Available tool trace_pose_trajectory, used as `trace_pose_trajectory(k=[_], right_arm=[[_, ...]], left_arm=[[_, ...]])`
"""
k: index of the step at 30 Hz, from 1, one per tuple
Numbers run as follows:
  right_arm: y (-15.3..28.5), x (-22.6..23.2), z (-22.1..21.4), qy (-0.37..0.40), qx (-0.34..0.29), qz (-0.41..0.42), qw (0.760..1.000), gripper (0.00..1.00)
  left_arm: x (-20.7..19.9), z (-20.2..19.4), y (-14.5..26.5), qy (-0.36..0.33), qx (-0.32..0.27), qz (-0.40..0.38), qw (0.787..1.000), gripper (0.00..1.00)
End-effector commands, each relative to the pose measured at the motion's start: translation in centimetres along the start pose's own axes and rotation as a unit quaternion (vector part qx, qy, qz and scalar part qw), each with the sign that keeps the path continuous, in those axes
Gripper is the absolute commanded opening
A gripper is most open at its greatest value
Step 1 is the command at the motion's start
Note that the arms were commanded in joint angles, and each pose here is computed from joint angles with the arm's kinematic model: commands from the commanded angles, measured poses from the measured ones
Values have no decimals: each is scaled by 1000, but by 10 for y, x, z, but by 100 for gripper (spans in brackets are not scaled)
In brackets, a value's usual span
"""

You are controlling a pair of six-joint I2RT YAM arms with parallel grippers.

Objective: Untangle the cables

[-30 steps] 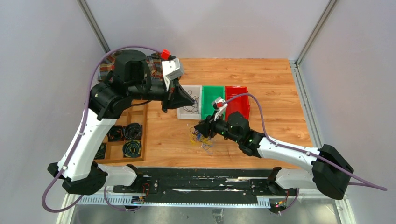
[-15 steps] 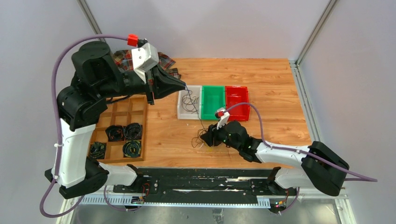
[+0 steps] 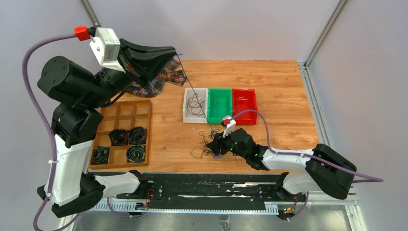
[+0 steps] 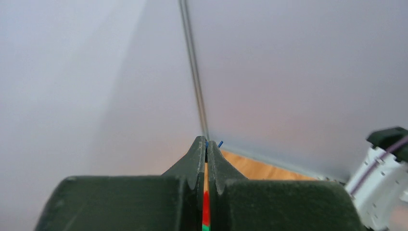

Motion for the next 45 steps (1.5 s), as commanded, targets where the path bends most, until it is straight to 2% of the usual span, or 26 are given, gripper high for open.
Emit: trace_pose_trajectory(k=[1, 4, 7, 11, 18, 22, 27, 31, 35, 38, 40, 42, 45], right_arm=[[5, -5, -24, -2, 23, -14, 1000, 49], [6, -7, -30, -5, 29, -16, 999, 48], [7, -8, -34, -7, 32, -19, 999, 45], [12, -8, -27, -6, 26, -22, 999, 46], [32, 8, 29, 13, -39, -4, 999, 65], [33, 18, 46, 26, -56, 16, 998, 62], [25, 16, 37, 33, -28, 8, 999, 51], [19, 9, 20, 31, -1, -4, 1000, 48], [17, 3, 3, 36, 30, -13, 999, 52], [15, 5, -5, 36, 47, -1, 998, 53], [13, 8, -9, 35, 57, 6, 998, 52], [9, 9, -11, 31, 63, 9, 997, 50], [4, 12, -10, 28, 64, 14, 997, 48]], left_arm=[[22, 87, 13, -68, -161, 86, 981, 1], [26, 108, 18, -88, -191, 106, 972, 0], [24, 114, 17, -87, -197, 99, 972, 0], [19, 93, 14, -70, -166, 81, 980, 0], [17, 0, 12, -40, -49, 63, 996, 1], [19, -50, 15, -37, 13, 64, 997, 1], [24, -111, 31, -45, 88, 79, 992, 1], [36, -165, 50, -73, 169, 105, 977, 0], [53, -226, 75, -104, 277, 141, 945, 1], [52, -278, 99, -99, 357, 119, 921, 2], [44, -319, 121, -85, 422, 92, 898, 12], [31, -349, 138, -72, 472, 46, 877, 36], [12, -378, 154, -46, 521, -22, 852, 66]])
Point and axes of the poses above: each gripper's point midway between its finger pads, its own y axis back along the fingers, its own x axis along the line the jaws close on, z = x × y, the point moved 2 cm from there along y, back along the fingers, and after that the axes turned 3 degrees about y, right-handed, at the moved point
